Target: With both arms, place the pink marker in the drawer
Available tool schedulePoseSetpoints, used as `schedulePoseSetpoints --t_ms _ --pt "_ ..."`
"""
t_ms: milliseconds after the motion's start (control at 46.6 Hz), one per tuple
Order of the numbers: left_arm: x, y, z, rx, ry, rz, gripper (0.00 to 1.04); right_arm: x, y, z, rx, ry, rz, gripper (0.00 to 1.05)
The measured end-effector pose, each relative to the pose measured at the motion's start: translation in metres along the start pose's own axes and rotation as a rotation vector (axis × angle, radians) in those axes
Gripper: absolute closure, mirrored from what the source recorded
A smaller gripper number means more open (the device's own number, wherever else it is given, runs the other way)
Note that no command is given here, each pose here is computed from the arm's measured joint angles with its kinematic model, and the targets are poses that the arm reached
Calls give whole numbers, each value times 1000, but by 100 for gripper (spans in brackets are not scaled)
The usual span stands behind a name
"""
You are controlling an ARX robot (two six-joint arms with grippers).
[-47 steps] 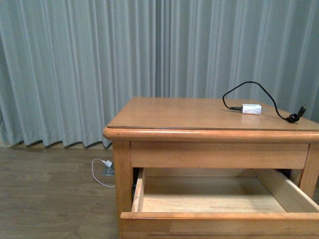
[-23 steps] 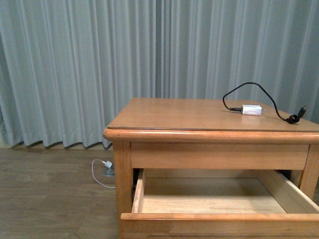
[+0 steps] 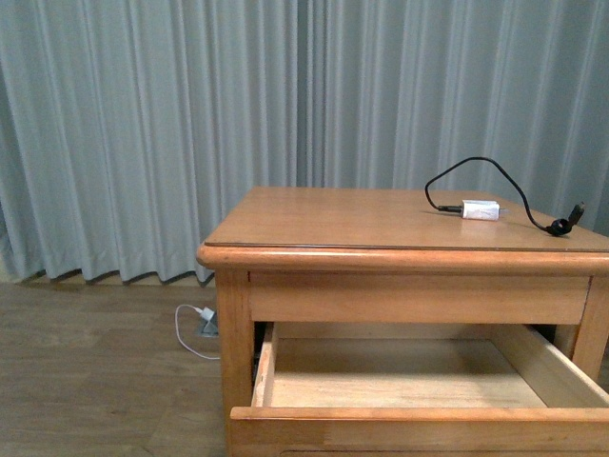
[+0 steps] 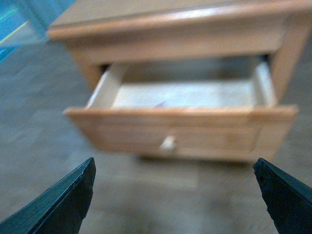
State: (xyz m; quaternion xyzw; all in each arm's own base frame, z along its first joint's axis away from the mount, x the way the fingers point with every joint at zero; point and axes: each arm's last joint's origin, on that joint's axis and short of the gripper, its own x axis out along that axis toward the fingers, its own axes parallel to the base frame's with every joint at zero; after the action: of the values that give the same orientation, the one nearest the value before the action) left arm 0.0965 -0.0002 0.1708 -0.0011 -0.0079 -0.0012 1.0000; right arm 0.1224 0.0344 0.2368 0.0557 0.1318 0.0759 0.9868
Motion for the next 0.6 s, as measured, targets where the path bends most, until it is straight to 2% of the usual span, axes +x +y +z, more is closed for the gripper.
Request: schedulePoseSetpoints --t_ms 64,107,193,322,600 --pt "0 0 0 0 0 1 54 1 1 2 -35 -56 -105 8" --pt "0 0 0 0 0 0 43 4 1 3 -47 -18 -137 8" --pt "0 0 0 0 0 0 29 14 2 5 -60 94 -112 8" --pt "0 0 0 1 0 0 4 43 9 13 -69 319 -7 8" --pt "0 0 0 0 0 0 6 115 18 22 -87 504 33 8"
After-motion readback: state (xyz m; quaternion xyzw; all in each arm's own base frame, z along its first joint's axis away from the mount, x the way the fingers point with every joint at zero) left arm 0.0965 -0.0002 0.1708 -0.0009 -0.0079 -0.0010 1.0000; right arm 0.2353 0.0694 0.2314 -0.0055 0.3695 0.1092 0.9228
